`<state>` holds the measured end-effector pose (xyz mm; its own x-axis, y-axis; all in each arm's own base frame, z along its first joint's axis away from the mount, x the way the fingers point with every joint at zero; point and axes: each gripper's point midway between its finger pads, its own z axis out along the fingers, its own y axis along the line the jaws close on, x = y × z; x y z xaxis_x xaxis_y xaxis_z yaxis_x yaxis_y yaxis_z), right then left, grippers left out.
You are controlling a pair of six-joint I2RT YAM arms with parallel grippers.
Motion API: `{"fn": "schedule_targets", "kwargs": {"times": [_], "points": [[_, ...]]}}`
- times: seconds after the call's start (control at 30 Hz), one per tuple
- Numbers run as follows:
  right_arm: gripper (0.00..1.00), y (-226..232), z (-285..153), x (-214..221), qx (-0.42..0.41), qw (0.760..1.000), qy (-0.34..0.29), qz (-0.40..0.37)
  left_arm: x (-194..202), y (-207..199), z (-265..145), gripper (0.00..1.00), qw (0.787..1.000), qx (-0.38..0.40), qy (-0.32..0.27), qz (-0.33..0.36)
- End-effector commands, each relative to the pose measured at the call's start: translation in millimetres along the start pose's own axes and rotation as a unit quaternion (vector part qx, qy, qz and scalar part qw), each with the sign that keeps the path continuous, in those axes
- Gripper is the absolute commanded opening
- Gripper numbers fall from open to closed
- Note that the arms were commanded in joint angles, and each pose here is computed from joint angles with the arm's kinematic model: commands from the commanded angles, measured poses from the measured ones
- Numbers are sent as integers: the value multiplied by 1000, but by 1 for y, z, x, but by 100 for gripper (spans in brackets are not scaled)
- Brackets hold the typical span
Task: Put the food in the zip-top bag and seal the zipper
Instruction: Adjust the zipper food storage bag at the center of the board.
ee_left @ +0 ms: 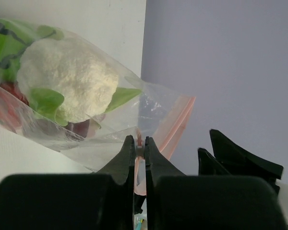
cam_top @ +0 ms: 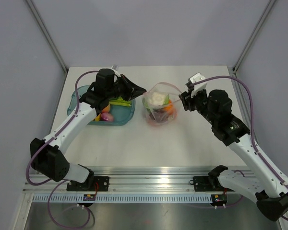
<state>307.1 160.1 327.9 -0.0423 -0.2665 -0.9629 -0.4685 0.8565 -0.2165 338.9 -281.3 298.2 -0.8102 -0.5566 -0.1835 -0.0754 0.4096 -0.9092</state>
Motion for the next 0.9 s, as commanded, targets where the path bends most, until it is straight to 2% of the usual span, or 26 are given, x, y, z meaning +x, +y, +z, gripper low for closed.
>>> {"fn": "schedule_targets", "kwargs": {"times": [0.0,0.2,0.3,0.5,0.57,0.67,0.87], "points": [[55,26,-23,-29,-99,995,-18,-21,-12,-21,-20,0,998,33,-48,13],[57,48,-32,-50,-185,982,-7,-38,-17,-13,-25,0,996,28,-78,-33],[63,58,-20,-57,-212,976,2,-39,-20,-16,-27,0,995,25,-85,-37],[74,73,10,-56,-213,974,25,-75,-23,-18,-32,0,995,18,-95,-38],[75,76,16,-48,-214,973,40,-77,-23,-18,-33,0,994,16,-100,-41],[76,84,13,-33,-230,969,59,-75,-24,-19,-33,0,994,16,-99,-42],[80,75,-2,-11,-208,972,78,-82,-26,-22,-30,0,994,19,-97,-39]]}}
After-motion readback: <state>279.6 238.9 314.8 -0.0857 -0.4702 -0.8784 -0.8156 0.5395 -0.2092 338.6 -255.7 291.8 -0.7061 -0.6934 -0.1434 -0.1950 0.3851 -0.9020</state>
